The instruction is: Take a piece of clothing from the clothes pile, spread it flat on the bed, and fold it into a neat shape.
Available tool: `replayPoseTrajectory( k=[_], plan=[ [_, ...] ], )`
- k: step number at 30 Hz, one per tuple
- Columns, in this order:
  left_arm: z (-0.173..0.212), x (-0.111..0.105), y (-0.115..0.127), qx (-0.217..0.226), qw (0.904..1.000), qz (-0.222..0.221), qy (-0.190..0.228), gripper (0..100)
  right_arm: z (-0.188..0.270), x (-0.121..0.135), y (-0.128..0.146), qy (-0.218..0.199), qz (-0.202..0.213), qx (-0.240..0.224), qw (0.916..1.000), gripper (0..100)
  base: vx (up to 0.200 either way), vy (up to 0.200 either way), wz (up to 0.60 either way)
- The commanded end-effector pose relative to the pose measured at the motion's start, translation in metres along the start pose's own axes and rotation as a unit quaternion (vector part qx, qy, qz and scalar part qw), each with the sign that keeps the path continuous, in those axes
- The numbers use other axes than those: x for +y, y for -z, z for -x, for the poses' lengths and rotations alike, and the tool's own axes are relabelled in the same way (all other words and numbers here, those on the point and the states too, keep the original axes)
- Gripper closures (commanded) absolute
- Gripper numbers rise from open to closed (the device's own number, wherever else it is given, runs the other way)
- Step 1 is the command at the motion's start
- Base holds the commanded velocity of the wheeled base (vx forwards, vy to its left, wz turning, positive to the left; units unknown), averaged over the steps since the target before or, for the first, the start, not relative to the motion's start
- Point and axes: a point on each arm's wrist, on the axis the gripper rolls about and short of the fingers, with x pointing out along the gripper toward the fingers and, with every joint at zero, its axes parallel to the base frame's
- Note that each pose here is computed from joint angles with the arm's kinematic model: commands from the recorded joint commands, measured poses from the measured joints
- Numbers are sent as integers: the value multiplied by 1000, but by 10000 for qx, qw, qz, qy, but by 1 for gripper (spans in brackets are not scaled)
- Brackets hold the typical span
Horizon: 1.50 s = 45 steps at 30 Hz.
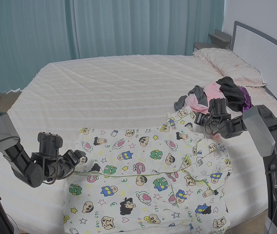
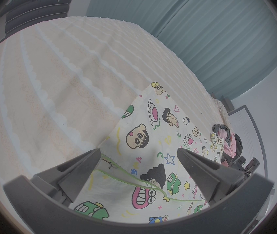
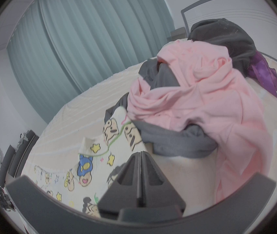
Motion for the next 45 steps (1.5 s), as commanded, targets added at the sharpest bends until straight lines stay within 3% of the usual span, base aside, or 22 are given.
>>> replayPoseTrajectory(
  k=[1,6,12,13,28,33,34,39,45],
  plan=[
    [0,0,0,-1,10000,1,0,0,1,-2,-9,-1,-72,-148,9999,100,0,0,0],
    [0,0,0,-6,10000,2,6,0,3,0,-20,-29,-81,-303,9995,100,0,0,0],
    [0,0,0,-6,10000,2,6,0,3,-3,-8,47,-50,-77,9999,100,0,0,0],
    [0,0,0,-6,10000,2,6,0,3,-1,-7,31,-43,-61,10000,0,0,0,0],
    [2,-1,0,-7,10000,5,16,0,-2,4,4,-17,-23,153,9999,0,0,0,0],
    [2,-1,-1,-21,10000,18,23,0,-10,4,8,-21,-185,190,9996,0,0,0,0],
    [2,-1,-1,-21,10000,18,23,0,-10,4,8,-21,-185,190,9996,100,0,0,0],
    [2,-1,-1,-21,10000,18,23,0,-16,5,4,33,-533,218,9983,100,0,0,0],
    [2,-1,0,-22,10000,13,33,0,-15,-1,-5,49,-631,64,9980,100,0,0,0]
  ],
)
